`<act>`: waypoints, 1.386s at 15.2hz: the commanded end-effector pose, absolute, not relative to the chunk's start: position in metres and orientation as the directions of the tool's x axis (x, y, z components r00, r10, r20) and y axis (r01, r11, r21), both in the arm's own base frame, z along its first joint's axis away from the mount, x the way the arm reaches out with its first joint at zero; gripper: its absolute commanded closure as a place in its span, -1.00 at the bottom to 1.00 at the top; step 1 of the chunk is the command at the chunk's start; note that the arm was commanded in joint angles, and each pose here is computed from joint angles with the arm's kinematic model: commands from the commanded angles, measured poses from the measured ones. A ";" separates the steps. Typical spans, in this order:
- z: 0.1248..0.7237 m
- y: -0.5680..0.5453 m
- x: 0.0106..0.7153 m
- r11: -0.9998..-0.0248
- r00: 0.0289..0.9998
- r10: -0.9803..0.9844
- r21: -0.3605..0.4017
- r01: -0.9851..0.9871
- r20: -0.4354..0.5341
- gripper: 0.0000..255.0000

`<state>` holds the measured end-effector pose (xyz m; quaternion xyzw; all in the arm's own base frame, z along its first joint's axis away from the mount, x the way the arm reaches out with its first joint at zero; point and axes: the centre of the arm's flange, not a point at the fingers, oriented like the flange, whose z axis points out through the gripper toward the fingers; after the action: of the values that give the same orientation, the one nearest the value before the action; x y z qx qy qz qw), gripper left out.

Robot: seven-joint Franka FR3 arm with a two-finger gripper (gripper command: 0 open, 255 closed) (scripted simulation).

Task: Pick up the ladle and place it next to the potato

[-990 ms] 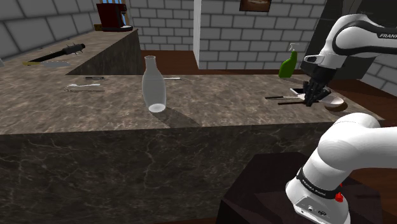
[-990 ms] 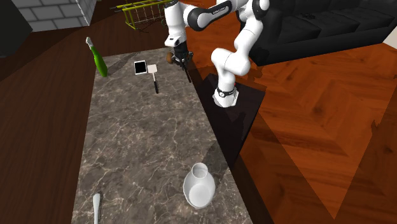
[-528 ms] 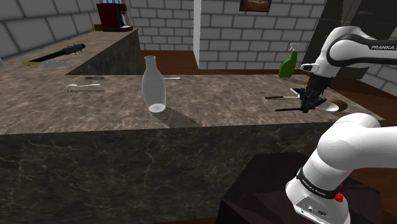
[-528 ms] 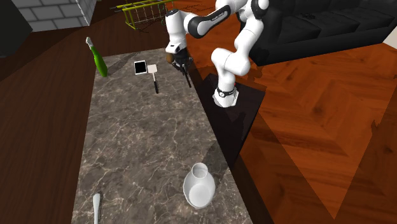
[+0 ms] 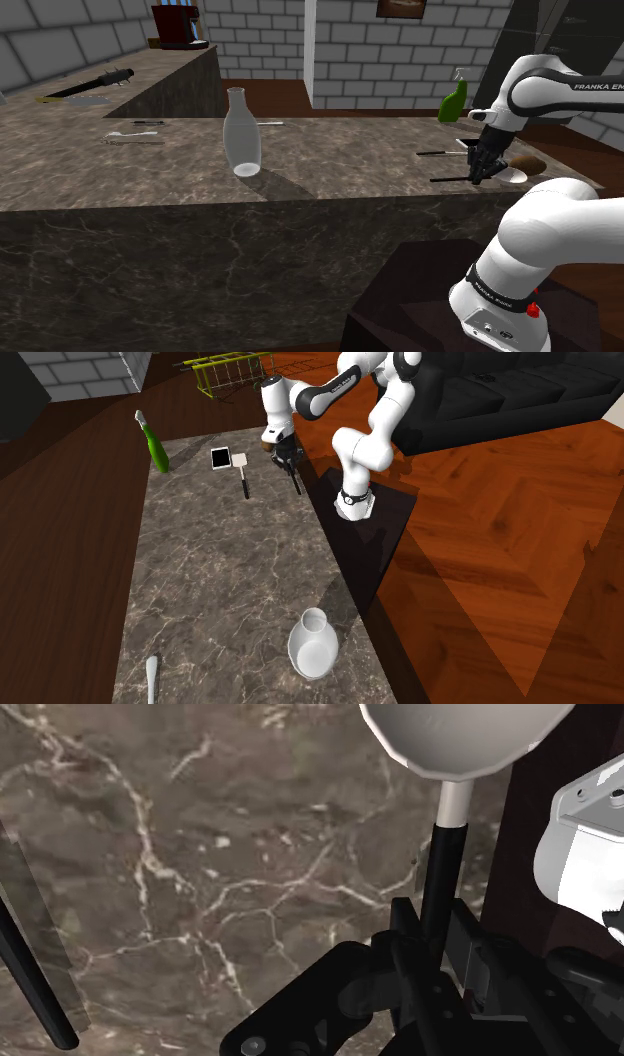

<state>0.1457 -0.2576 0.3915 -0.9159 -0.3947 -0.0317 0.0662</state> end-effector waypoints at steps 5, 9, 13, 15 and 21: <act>0.391 -0.258 0.146 -0.680 0.686 0.719 -0.096 0.727 0.110 -1.00; 0.391 -0.258 0.146 -0.680 0.686 0.719 -0.096 0.727 0.110 -1.00; 0.430 -0.263 0.145 -0.680 0.686 0.719 -0.096 0.727 0.110 -1.00; 0.441 -0.265 0.145 -0.680 0.686 0.719 -0.096 0.727 0.110 -1.00; 0.441 -0.265 0.145 -0.680 0.686 0.719 -0.096 0.727 0.110 -1.00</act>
<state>0.1453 -0.2649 0.4406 -0.9159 -0.3947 -0.0318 0.0661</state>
